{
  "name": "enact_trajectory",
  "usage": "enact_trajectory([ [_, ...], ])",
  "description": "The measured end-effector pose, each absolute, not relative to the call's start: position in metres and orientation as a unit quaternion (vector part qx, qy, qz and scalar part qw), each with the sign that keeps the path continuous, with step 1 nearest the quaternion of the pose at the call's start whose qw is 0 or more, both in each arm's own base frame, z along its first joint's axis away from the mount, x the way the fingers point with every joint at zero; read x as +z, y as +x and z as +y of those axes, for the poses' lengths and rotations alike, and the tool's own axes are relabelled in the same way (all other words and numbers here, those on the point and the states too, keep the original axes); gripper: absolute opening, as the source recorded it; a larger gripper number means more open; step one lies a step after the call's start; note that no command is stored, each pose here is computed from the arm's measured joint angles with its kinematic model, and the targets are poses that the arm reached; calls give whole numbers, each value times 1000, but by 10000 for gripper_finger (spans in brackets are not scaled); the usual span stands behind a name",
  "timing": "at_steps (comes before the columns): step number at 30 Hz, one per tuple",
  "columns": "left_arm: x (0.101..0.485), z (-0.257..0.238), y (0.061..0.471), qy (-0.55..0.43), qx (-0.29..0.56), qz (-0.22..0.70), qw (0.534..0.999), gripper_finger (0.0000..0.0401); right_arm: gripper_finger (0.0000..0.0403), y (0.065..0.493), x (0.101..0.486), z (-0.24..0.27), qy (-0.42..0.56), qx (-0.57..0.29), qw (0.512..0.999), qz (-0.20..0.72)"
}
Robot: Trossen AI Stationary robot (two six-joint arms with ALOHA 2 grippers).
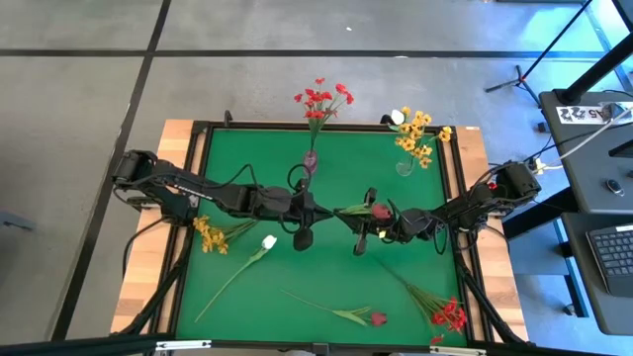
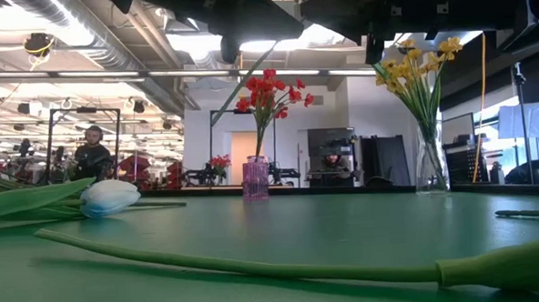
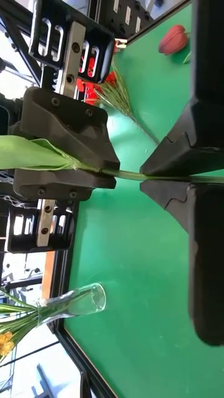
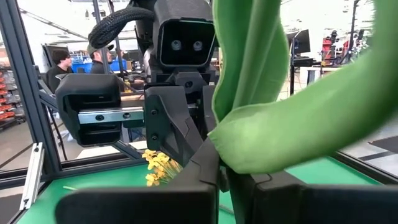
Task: Sort flowers into vase by color
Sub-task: Put the top red flower into the pink vase
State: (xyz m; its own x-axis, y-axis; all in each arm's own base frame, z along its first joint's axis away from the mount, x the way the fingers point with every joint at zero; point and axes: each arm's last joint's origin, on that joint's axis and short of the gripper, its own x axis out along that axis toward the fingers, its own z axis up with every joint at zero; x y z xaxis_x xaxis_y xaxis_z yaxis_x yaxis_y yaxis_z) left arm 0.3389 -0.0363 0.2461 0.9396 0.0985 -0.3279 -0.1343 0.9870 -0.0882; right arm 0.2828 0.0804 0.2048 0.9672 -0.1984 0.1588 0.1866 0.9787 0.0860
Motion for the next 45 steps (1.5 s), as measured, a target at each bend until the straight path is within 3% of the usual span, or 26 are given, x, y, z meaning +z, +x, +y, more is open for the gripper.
enact_trajectory([
  [5, 246, -37, 339, -55, 59, 162, 983, 2, 42, 283, 206, 81, 23, -95, 991, -86],
  [14, 251, -35, 336, -46, 85, 157, 983, 1, 188, 283, 205, 81, 22, -94, 992, -85],
  [19, 257, -32, 331, -13, 87, 160, 983, 1, 240, 281, 203, 86, 8, -95, 993, -68],
  [32, 299, 0, 311, -4, 119, 78, 990, 0, 243, 255, 218, 108, -30, -136, 990, -12],
  [39, 283, 36, 299, -15, 77, -51, 996, 0, 243, 247, 212, 120, -38, -164, 986, 17],
  [45, 256, 69, 274, -12, 134, -115, 984, 0, 243, 244, 208, 123, -27, -177, 983, 30],
])
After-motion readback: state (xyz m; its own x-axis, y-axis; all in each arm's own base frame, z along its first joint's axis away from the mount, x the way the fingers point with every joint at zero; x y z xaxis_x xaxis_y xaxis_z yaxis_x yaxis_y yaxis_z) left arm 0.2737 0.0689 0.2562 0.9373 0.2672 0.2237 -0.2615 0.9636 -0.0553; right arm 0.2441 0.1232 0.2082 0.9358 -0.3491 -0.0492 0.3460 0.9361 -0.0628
